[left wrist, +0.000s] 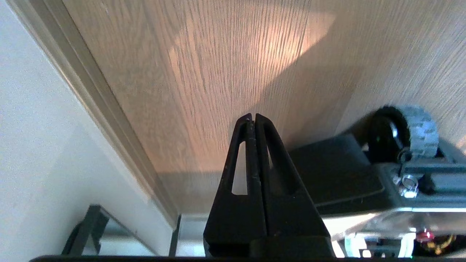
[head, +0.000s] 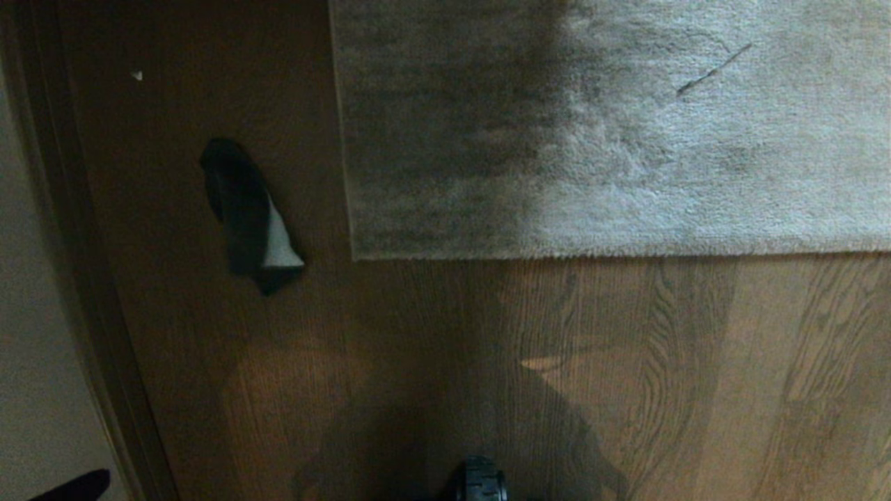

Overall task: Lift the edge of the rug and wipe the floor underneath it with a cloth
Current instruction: Pick up the rag

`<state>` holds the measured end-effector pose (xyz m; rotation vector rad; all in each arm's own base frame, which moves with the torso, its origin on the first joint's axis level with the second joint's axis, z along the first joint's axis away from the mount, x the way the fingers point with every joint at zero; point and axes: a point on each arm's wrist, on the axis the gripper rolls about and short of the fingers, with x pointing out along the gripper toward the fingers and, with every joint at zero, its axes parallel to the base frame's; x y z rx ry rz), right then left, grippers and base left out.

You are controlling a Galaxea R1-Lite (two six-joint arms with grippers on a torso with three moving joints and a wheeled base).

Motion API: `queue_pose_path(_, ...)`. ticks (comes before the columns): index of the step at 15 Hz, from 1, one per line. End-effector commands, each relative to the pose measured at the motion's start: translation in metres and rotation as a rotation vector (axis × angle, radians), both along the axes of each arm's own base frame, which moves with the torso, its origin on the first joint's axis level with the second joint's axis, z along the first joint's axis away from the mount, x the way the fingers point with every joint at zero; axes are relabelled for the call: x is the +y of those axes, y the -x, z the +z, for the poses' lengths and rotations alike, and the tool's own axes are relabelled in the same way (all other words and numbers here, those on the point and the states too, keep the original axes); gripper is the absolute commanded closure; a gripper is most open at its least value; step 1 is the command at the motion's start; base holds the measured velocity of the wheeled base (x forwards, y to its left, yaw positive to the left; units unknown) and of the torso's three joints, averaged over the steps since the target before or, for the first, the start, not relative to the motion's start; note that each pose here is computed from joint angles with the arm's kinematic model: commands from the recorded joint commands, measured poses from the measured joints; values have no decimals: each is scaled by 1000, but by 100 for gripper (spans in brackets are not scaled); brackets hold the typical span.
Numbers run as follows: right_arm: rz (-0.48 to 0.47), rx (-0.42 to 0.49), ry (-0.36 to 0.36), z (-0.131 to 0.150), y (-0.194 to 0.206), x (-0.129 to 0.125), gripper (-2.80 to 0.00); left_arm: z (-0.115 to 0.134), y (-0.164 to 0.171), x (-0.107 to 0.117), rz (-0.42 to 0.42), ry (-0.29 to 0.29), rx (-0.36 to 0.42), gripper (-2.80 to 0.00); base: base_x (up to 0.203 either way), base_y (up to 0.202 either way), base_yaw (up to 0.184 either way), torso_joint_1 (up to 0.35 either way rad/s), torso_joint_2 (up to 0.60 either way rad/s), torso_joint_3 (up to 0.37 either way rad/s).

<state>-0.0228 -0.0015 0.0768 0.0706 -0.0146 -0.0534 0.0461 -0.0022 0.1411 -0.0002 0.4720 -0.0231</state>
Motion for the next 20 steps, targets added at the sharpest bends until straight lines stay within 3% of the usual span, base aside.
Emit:
queue_pose_path(1,0,-1,0,0,0,0,0,-3,-5,0,-1,-2,44,0,0,0,0,0,0,0)
queue_pose_path(14,0,-1,0,0,0,0,0,-14,-21,-2,-12,-6,163,0,0,0,0,0,0,0)
queue_pose_path(15,0,-1,0,0,0,0,0,-15,-21,-2,-10,-4,169,-280,0,0,0,0,0,0)
queue_pose_path(20,0,-1,0,0,0,0,0,-23,-30,-3,-11,7,208,-280,0,0,0,0,0,0)
